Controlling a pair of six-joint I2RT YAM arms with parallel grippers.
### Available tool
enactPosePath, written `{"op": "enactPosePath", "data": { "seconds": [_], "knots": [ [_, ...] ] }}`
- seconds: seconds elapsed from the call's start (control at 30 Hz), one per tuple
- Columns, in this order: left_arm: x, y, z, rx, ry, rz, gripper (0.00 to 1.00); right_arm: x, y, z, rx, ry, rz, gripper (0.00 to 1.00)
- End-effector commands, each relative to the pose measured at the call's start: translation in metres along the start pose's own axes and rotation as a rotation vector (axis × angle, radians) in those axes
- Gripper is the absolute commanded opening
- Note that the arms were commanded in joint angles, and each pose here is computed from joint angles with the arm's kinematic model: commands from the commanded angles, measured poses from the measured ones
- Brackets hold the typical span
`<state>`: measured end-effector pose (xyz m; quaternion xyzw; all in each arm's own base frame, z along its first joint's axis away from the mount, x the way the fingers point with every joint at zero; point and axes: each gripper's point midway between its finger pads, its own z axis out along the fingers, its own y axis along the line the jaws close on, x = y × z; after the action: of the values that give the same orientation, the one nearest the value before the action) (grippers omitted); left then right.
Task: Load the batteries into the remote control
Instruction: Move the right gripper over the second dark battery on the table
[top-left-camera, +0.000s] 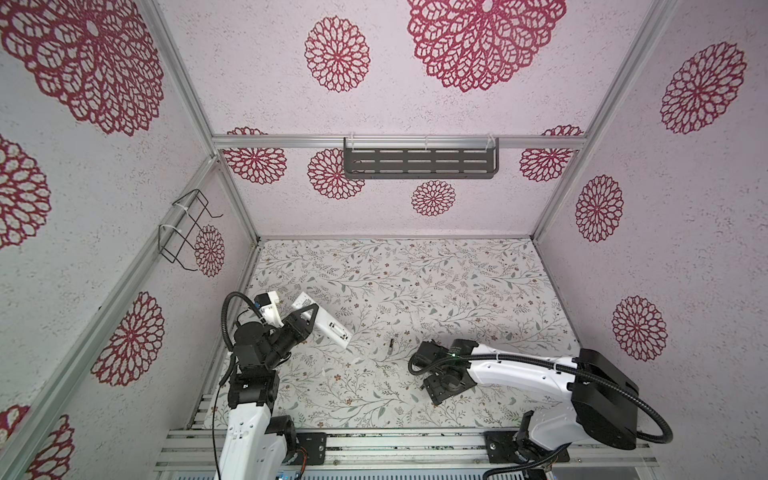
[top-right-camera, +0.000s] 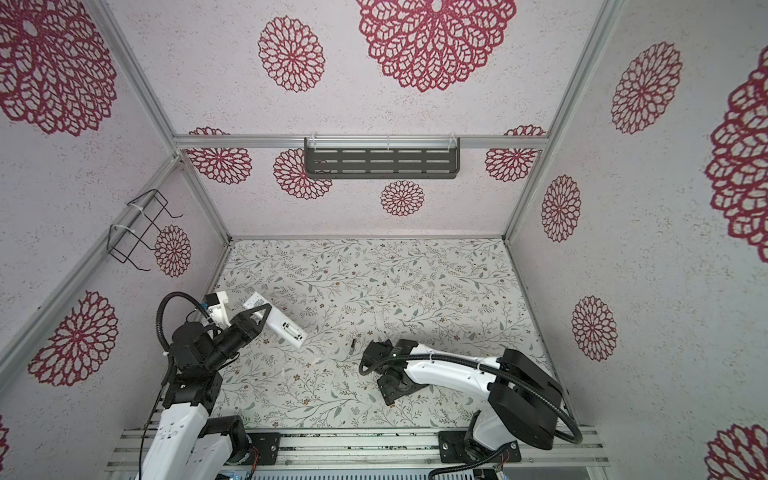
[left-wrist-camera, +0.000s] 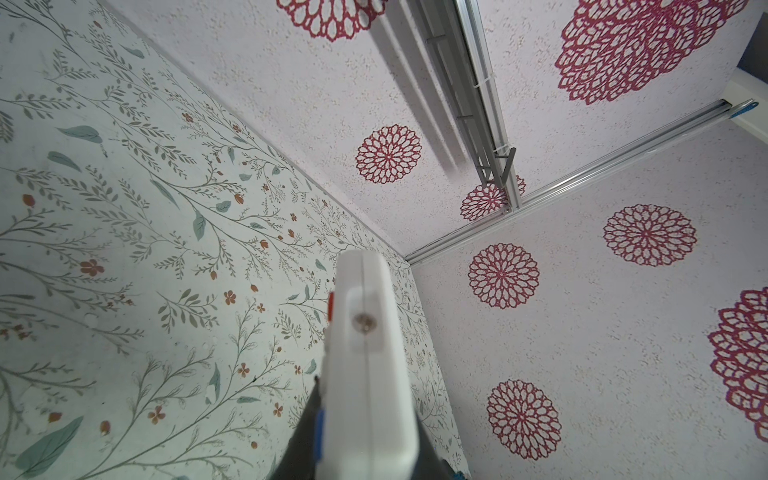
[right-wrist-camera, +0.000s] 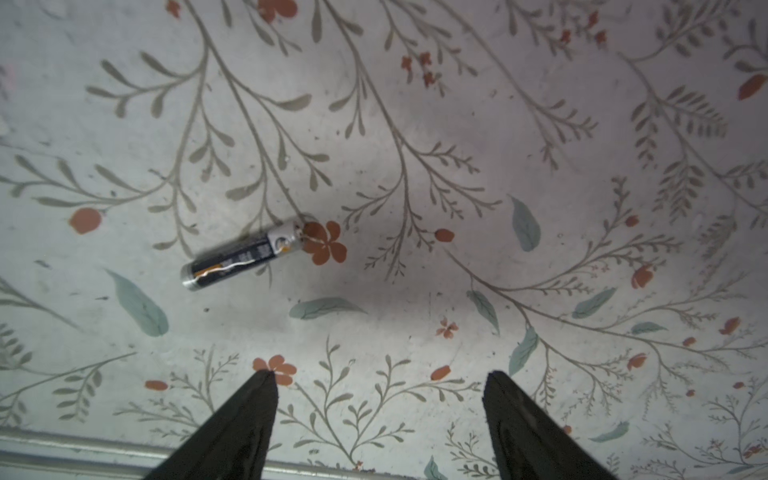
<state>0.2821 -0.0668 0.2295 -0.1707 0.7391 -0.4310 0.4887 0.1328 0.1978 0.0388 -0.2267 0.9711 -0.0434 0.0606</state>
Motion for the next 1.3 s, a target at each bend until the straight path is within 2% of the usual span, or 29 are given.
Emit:
{"op": "enactPosePath", "data": {
  "seconds": [0.0,0.4,0.57,0.77,0.83,1.07,1.27],
  "knots": [
    [-0.005,-0.007,-0.001,0.031,-0.017,0.020,0.12,0.000,0.006,0.005,-0.007,0.006,-0.075,0.83],
    [-0.004,-0.008,-0.003,0.038,-0.022,0.020,0.12,-0.029,0.020,0.011,0.009,-0.048,-0.284,0.81],
    [-0.005,-0.010,-0.003,0.041,-0.025,0.023,0.12,-0.037,0.030,0.014,-0.015,-0.071,-0.404,0.77],
    [-0.005,-0.012,-0.004,0.046,-0.024,0.028,0.12,-0.047,0.039,0.016,-0.048,-0.083,-0.482,0.73],
    [-0.005,-0.011,-0.005,0.045,-0.027,0.027,0.12,-0.049,0.037,0.019,-0.039,-0.069,-0.502,0.69],
    [-0.005,-0.011,-0.005,0.043,-0.027,0.028,0.12,-0.050,0.034,0.025,-0.067,-0.042,-0.520,0.48],
    [-0.005,-0.012,-0.005,0.045,-0.027,0.029,0.12,-0.046,0.035,0.027,-0.103,-0.003,-0.519,0.38]
  ]
}}
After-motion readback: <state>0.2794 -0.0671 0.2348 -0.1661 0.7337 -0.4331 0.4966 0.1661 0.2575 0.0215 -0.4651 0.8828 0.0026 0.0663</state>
